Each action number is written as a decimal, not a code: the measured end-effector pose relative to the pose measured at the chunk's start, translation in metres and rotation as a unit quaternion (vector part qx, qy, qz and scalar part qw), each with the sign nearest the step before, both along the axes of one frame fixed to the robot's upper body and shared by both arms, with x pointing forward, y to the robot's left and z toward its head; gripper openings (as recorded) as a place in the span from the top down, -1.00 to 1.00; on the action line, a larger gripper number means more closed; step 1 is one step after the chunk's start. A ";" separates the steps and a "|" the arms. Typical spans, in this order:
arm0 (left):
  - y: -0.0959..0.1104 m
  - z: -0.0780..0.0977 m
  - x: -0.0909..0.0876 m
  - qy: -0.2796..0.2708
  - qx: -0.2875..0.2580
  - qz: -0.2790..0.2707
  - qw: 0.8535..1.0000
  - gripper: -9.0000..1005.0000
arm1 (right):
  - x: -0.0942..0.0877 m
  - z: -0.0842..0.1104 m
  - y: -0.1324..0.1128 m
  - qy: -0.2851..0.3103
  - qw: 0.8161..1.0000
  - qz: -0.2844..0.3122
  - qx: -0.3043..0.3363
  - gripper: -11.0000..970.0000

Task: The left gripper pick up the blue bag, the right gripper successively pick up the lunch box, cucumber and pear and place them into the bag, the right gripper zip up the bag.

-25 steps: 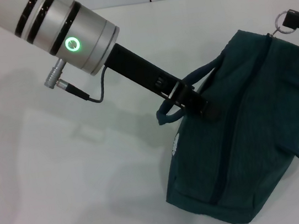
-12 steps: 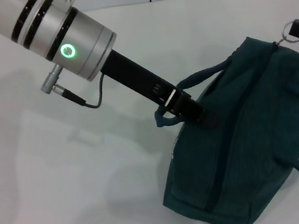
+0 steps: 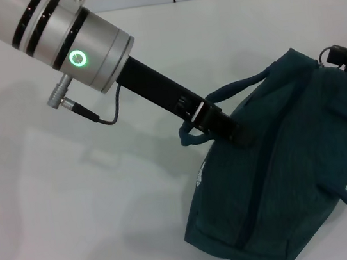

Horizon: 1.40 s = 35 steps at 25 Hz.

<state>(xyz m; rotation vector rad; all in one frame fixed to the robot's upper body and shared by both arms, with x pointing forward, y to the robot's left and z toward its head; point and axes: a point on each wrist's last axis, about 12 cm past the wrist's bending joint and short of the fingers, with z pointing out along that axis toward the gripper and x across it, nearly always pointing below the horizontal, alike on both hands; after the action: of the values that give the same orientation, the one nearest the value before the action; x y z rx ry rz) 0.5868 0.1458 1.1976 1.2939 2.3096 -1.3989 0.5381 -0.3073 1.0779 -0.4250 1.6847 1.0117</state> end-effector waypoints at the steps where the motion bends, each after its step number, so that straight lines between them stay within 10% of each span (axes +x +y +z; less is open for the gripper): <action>1: 0.000 0.000 0.000 0.000 0.000 0.000 1.000 0.83 | 0.000 -0.001 0.000 0.001 1.000 -0.002 -0.001 0.87; 35: 0.002 -0.004 -0.001 0.004 -0.003 0.007 1.000 0.74 | -0.001 -0.010 -0.003 0.027 0.999 -0.014 -0.025 0.87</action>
<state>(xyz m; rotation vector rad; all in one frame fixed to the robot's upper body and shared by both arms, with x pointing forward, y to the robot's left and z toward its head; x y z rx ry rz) 0.5857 0.1482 1.1941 1.2704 2.3127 -1.4076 0.5374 -0.3101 1.0676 -0.4083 1.7634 0.9701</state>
